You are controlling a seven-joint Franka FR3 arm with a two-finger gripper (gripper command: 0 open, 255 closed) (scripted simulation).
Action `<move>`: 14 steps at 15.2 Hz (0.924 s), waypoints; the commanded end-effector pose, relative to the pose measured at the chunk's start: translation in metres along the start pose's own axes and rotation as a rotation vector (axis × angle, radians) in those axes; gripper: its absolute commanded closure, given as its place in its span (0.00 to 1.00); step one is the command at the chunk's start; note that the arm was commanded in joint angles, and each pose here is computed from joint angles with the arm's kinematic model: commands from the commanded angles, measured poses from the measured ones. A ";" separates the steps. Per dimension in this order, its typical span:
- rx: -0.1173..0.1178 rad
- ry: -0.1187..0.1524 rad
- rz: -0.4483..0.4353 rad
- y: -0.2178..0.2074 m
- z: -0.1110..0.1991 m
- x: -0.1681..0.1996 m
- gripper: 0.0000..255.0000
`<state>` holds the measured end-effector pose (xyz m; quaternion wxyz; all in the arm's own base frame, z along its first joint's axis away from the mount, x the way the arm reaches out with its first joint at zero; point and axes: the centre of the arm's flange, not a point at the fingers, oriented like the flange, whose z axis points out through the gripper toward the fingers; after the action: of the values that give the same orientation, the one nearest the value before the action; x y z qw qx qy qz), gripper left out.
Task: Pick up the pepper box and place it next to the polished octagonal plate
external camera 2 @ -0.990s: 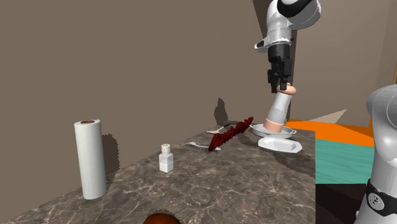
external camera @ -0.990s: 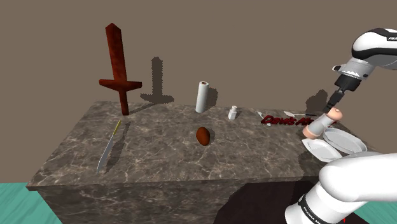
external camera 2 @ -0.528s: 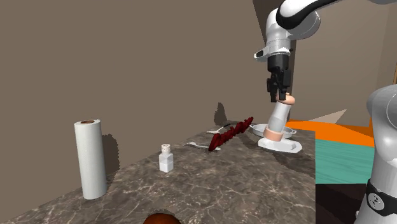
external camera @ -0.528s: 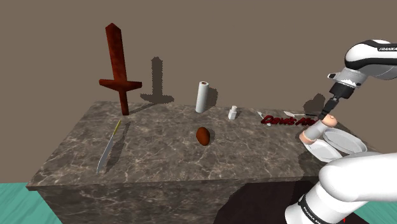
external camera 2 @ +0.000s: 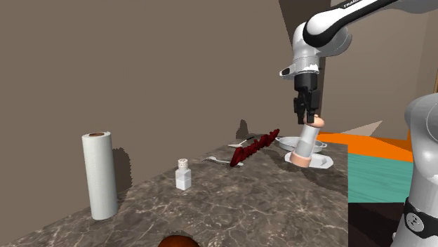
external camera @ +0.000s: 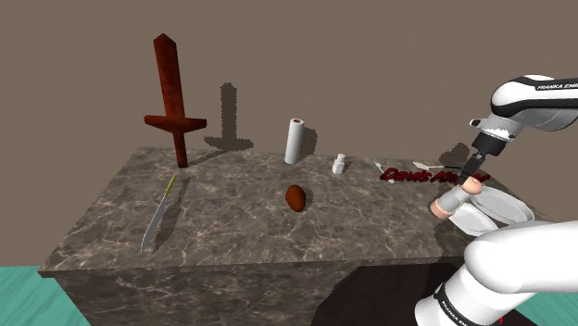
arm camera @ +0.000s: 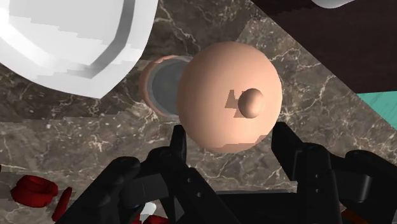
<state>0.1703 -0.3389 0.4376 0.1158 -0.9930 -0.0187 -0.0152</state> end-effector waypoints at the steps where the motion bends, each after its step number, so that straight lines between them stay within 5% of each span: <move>1: 0.000 0.000 0.000 0.003 0.010 -0.001 1.00; 13: 0.000 0.000 0.000 0.008 0.034 -0.002 1.00; 14: 0.000 0.000 0.000 0.008 0.034 -0.002 0.00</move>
<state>0.1697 -0.3391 0.4023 0.1156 -0.9930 -0.0187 -0.0154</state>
